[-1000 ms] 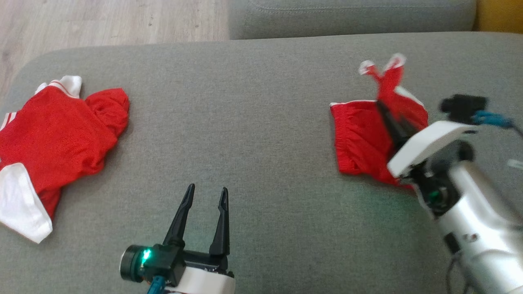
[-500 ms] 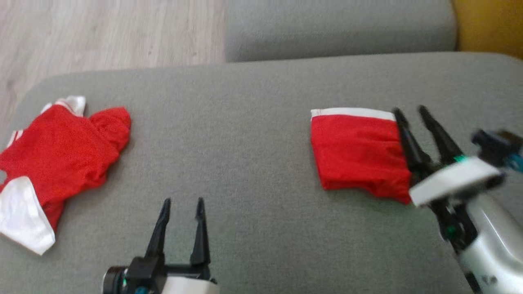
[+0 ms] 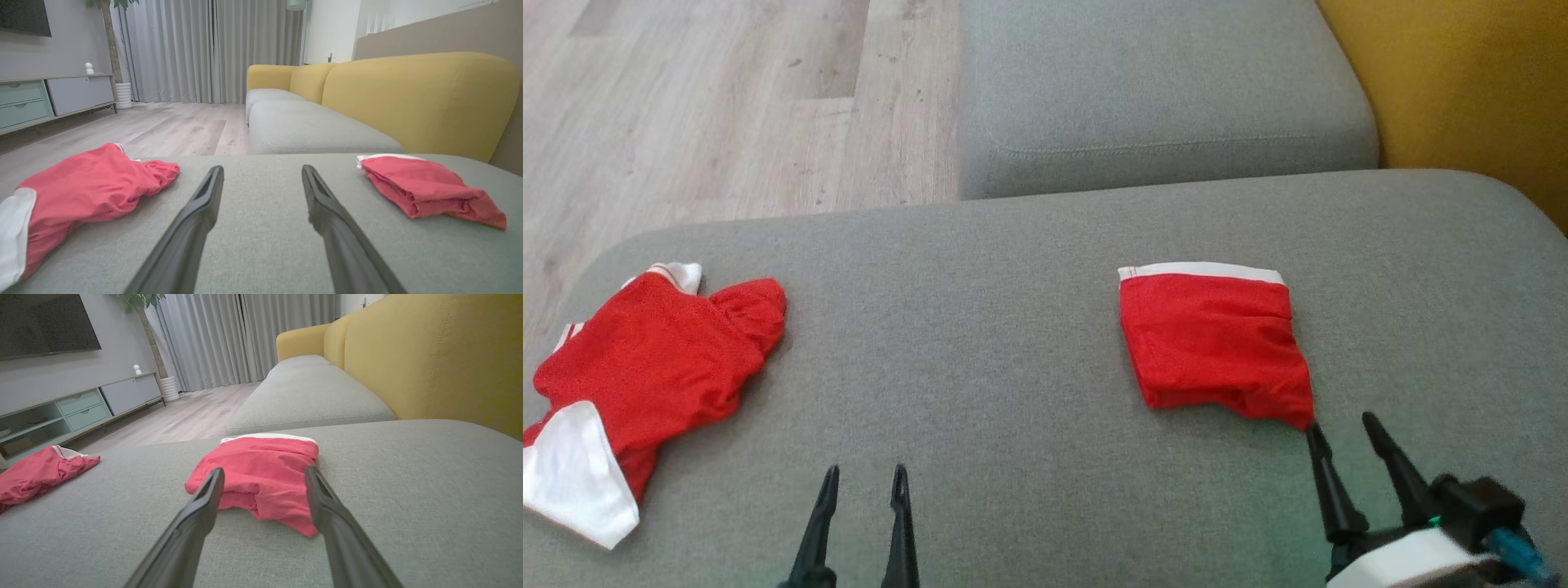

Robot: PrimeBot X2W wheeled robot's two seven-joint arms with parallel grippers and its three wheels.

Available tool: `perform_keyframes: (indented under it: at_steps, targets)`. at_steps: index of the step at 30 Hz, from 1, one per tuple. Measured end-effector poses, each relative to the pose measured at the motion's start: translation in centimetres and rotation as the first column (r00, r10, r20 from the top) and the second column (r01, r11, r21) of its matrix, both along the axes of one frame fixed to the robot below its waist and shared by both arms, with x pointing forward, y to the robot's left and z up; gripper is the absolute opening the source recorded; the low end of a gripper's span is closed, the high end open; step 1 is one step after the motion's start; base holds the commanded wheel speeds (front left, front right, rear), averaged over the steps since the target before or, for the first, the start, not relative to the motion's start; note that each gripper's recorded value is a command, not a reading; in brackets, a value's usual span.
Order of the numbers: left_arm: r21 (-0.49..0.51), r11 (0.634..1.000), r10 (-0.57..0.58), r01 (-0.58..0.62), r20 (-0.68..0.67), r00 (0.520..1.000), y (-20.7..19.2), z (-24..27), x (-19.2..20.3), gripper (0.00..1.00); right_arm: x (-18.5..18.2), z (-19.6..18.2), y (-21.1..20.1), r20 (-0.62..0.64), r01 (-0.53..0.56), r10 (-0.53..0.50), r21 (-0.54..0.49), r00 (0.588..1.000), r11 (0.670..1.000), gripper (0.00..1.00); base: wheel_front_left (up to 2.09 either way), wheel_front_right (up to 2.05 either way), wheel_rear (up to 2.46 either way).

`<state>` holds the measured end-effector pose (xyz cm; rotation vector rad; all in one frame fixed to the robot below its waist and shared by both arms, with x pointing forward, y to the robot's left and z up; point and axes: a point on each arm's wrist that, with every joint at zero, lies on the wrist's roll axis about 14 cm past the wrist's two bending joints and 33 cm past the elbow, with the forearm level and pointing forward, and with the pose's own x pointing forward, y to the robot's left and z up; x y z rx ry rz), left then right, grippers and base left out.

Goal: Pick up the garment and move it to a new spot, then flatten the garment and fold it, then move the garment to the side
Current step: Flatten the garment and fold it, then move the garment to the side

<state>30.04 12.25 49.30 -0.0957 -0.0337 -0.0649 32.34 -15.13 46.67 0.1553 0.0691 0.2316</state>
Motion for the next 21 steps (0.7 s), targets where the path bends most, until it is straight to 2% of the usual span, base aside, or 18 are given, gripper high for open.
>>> perform_keyframes:
  at_steps: [3, 12, 21]
  targets:
    - [0.037, 0.999, 0.022, -0.021, -0.018, 1.000, 0.7, -0.8, -0.6, 1.00, -0.6, 0.0, 0.4, 0.010, 0.004, -0.004, -0.013, 1.000, 1.000, 1.00, 0.00, 0.00, 0.00]
    - [0.054, 0.998, 0.046, -0.045, -0.017, 0.999, 1.7, -0.9, -0.7, 1.00, -0.7, 0.8, 0.2, 0.041, 0.023, -0.022, -0.026, 0.999, 0.999, 1.00, 0.00, 0.00, 0.00]
    - [0.058, 0.998, 0.037, -0.036, -0.014, 0.999, 1.4, -0.9, -0.8, 1.00, -1.1, 0.0, -0.1, 0.020, 0.033, -0.032, -0.037, 0.999, 0.999, 1.00, 0.00, 0.00, 0.00]
